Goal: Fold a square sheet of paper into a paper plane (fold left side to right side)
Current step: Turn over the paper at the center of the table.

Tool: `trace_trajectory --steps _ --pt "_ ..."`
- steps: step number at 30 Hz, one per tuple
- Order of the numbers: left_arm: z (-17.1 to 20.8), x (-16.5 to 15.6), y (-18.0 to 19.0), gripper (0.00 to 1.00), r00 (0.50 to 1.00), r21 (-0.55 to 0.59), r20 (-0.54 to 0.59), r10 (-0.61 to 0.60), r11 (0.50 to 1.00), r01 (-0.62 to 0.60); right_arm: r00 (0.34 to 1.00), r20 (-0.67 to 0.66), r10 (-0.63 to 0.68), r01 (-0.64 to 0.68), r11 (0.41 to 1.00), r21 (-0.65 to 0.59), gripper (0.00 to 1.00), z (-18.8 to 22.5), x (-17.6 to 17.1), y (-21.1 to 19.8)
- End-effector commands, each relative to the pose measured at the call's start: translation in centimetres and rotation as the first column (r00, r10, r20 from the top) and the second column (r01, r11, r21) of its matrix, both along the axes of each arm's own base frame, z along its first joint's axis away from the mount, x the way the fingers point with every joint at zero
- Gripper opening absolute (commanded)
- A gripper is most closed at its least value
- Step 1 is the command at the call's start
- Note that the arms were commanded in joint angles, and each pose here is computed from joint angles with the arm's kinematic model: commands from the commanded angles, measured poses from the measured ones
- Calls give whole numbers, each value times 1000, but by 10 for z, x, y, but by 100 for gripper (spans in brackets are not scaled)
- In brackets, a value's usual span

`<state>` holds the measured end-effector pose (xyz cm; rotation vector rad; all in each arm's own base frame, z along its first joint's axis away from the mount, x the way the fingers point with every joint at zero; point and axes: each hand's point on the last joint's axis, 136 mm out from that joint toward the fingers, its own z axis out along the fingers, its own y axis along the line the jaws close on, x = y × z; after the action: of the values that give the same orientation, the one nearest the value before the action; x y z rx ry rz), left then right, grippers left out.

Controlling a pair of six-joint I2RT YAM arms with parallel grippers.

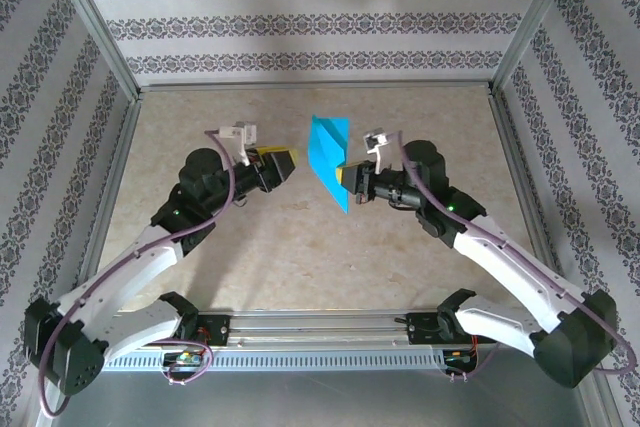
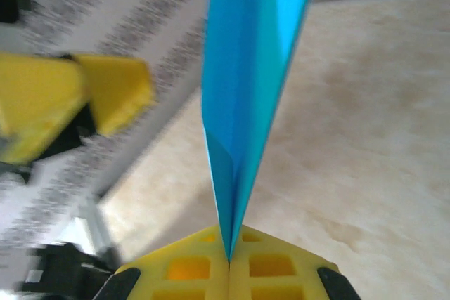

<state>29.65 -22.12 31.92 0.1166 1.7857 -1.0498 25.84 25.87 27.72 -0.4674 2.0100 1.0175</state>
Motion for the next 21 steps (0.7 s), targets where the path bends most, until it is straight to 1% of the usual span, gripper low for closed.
trace_trajectory --steps 1,3,6,7,8,9,10,11,14,15,18,21 --pt "-31 6 45 52 974 168 -18 226 961 -220 983 135 -122 173 852 -494 0 -45 8 -38" --pt "-34 3 65 52 951 191 -11 309 934 -302 970 200 -135 236 705 -669 0 -59 13 -48" --pt "-37 -3 86 52 919 197 -1 395 901 -387 956 267 -122 292 489 -822 0 -75 20 -56" --pt "-39 -4 91 52 910 196 -1 415 892 -407 952 287 -108 305 435 -847 0 -78 21 -55" --pt "-40 -6 96 52 901 192 2 434 884 -426 948 306 -89 317 367 -875 0 -83 23 -54" --pt "-42 -8 101 52 893 192 1 450 877 -441 947 314 -63 318 301 -899 0 -91 26 -51" --pt "-44 -9 104 52 887 192 0 462 871 -453 947 320 -38 319 252 -914 0 -95 28 -49" --pt "-45 -11 107 52 882 192 1 471 866 -463 947 320 -16 318 184 -930 0 -105 31 -46" --pt "-49 -13 113 53 870 204 -1 494 851 -483 952 302 50 301 26 -953 0 -127 36 -38" --pt "-50 -13 115 54 864 207 -2 503 846 -491 956 286 69 288 -22 -957 0 -137 38 -35" --pt "-52 -14 120 60 853 213 1 521 834 -509 967 230 109 241 -103 -965 1 -166 39 -23" --pt "-52 -16 122 63 851 215 7 526 830 -515 979 167 121 181 -123 -976 5 -193 38 -11"
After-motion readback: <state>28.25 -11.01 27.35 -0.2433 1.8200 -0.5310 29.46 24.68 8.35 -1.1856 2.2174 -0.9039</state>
